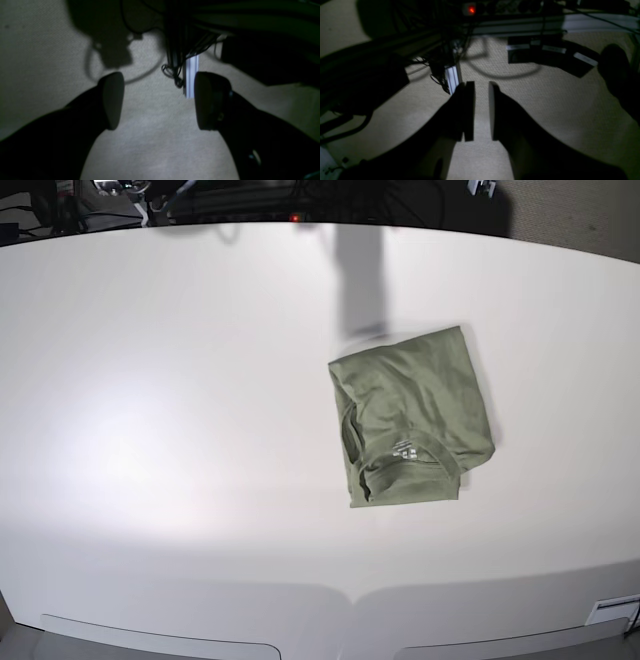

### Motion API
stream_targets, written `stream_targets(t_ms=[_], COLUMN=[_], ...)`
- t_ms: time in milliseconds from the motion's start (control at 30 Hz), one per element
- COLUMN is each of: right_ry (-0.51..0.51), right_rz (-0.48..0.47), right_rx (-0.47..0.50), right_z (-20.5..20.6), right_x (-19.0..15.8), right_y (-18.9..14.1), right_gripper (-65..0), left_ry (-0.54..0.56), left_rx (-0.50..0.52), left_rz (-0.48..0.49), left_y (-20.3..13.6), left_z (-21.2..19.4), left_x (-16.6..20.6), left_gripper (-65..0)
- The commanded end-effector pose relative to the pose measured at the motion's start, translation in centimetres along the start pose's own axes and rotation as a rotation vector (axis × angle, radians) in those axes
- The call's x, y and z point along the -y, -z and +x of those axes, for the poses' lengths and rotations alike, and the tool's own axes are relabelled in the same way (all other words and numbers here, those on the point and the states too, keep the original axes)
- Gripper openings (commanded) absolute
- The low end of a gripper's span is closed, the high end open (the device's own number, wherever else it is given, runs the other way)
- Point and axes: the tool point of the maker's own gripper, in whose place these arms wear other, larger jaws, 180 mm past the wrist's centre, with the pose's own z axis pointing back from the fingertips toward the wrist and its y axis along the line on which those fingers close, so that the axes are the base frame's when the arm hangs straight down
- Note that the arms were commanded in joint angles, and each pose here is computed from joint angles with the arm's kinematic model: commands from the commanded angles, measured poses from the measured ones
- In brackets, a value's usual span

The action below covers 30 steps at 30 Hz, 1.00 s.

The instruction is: Fold the T-shirt properly

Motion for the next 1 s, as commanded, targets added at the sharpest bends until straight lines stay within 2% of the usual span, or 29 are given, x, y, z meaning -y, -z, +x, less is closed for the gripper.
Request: stream_targets(t_ms=[0, 233, 567, 733, 833, 967], right_ry=[-0.005, -0.005, 0.003, 0.015, 0.029, 0.067], right_rz=[-0.005, 0.001, 0.027, 0.060, 0.068, 0.079], right_rx=[0.016, 0.034, 0.046, -0.006, 0.039, 0.072], right_z=[0.6, 1.6, 1.6, 0.4, 1.1, 1.8], right_x=[0.6, 0.2, -1.2, -3.2, -3.6, -3.8], right_y=[-0.3, -0.1, 0.4, 1.0, 1.1, 1.1], right_gripper=[-55.4, -55.4, -55.4, -55.4, -55.4, -55.4], left_ry=[-0.003, -0.002, -0.001, 0.001, 0.004, 0.006], left_rx=[0.003, 0.004, 0.090, 0.117, 0.143, 0.118], left_rz=[0.002, 0.002, 0.003, 0.003, 0.003, 0.004], left_y=[-0.2, -0.2, -0.2, 0.1, 0.2, 0.4], left_z=[-0.4, -0.3, 1.5, 2.9, 4.2, 4.1], left_x=[-0.1, -0.1, -0.2, -0.3, -0.3, -0.4], left_gripper=[-22.5, -22.5, -22.5, -22.5, -22.5, -22.5])
